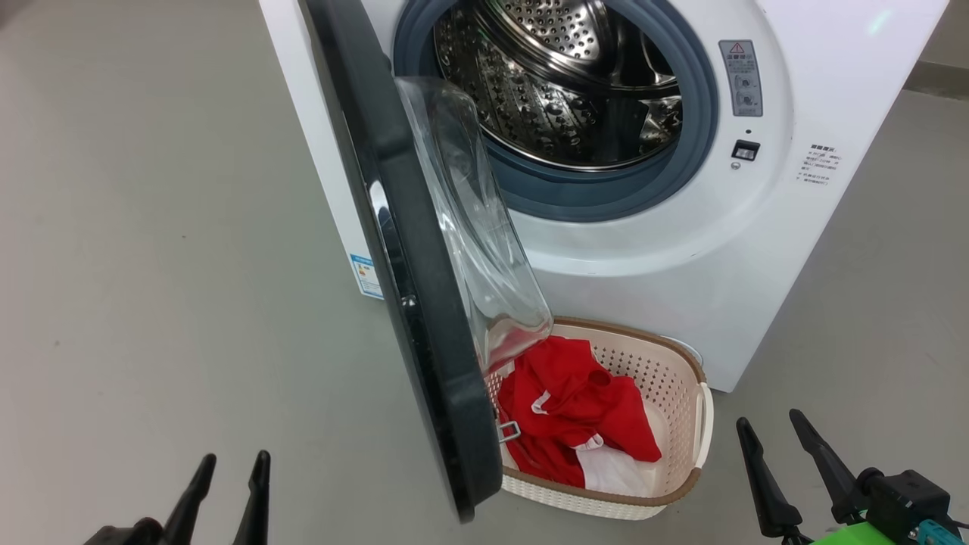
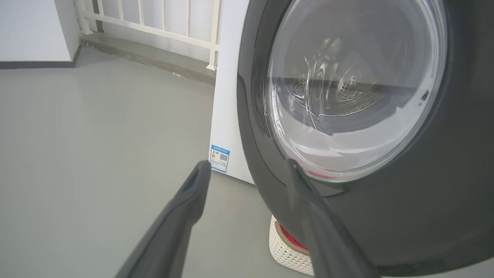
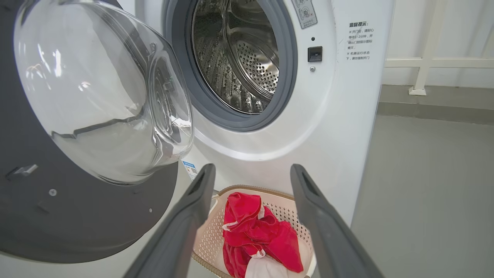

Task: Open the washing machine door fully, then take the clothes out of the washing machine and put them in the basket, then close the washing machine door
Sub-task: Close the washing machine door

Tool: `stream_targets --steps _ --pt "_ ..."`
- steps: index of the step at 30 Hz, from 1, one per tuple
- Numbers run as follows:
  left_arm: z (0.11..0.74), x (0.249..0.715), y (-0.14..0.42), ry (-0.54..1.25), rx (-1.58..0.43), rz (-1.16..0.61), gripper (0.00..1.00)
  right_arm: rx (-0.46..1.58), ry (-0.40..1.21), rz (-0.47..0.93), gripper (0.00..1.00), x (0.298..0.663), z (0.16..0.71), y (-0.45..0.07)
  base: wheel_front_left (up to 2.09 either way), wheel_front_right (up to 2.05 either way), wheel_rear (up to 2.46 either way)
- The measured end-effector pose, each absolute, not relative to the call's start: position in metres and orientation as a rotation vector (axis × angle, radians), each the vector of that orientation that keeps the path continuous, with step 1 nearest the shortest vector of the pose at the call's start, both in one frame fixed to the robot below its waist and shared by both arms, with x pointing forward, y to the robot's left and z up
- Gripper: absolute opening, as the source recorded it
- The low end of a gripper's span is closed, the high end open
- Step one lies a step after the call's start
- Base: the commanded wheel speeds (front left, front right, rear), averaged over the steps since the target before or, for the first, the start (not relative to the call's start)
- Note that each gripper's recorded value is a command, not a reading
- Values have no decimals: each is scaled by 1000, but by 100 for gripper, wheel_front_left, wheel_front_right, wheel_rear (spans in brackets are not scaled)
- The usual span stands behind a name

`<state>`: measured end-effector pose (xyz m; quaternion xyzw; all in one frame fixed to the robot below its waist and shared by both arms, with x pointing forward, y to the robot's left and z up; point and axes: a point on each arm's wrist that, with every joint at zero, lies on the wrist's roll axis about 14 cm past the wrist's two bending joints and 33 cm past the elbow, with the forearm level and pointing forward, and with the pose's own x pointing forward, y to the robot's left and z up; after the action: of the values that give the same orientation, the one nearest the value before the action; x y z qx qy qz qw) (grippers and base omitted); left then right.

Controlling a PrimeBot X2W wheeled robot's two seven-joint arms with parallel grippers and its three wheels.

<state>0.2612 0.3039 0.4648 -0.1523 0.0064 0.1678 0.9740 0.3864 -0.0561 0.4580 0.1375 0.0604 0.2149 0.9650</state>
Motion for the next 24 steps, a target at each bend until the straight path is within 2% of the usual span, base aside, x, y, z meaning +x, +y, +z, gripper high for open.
stream_targets --steps 10,24 --pt "490 260 301 -61 -182 359 100 278 106 427 100 387 463 -59 0 0 0" --pt "478 257 295 -28 -201 367 100 279 107 408 100 389 462 -65 0 0 0"
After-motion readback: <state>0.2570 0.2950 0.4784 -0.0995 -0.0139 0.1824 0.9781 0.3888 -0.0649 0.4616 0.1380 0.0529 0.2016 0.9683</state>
